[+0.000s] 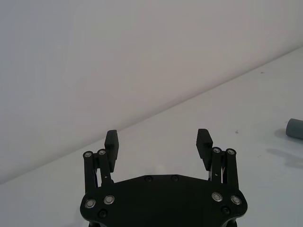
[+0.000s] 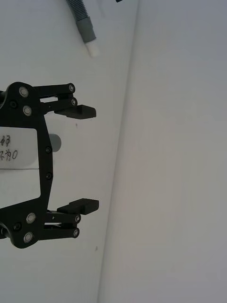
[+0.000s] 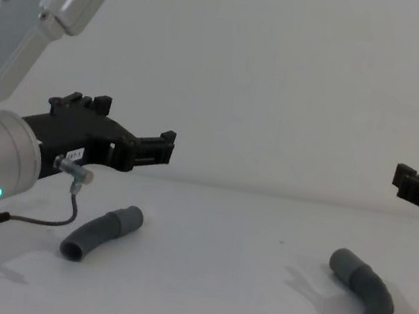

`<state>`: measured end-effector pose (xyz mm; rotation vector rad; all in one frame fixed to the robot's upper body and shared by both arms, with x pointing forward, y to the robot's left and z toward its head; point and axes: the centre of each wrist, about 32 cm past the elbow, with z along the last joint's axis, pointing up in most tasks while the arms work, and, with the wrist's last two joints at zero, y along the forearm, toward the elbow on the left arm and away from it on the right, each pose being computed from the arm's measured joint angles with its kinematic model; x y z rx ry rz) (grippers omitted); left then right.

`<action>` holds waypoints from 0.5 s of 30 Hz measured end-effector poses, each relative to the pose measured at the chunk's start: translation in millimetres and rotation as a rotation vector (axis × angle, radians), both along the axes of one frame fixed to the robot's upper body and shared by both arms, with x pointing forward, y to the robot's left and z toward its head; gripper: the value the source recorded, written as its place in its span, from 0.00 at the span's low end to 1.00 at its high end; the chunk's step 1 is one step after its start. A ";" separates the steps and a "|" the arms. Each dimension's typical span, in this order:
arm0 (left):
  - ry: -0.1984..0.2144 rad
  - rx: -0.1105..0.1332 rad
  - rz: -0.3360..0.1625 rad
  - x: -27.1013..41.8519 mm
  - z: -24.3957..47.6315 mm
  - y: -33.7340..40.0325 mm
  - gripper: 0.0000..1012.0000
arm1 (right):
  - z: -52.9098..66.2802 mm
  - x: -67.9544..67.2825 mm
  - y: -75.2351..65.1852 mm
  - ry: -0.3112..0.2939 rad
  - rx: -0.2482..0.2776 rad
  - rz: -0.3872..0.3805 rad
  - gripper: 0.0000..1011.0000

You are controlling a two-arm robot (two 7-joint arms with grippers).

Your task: Use both hands to pick up one end of the pipe from the table, align the ends, and insert them.

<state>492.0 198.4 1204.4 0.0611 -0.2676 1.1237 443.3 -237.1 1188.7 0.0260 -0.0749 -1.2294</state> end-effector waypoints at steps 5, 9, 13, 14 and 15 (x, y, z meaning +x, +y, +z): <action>0.000 0.000 0.000 0.0 0.0 0.0 0.99 | 0.0 0.0 0.0 0.000 0.000 0.000 0.99; 0.000 0.000 0.000 0.0 0.0 0.0 0.99 | 0.0 0.0 0.0 0.000 0.000 0.000 0.99; 0.000 0.000 0.000 0.0 0.0 0.0 0.99 | 0.0 0.0 0.0 0.000 0.000 0.000 0.99; 0.000 0.000 0.000 0.0 0.0 0.0 0.99 | 0.0 0.0 0.0 0.000 0.000 0.000 0.99; 0.000 0.000 0.000 0.0 0.0 0.0 0.99 | 0.0 0.0 0.0 0.000 0.000 0.000 0.99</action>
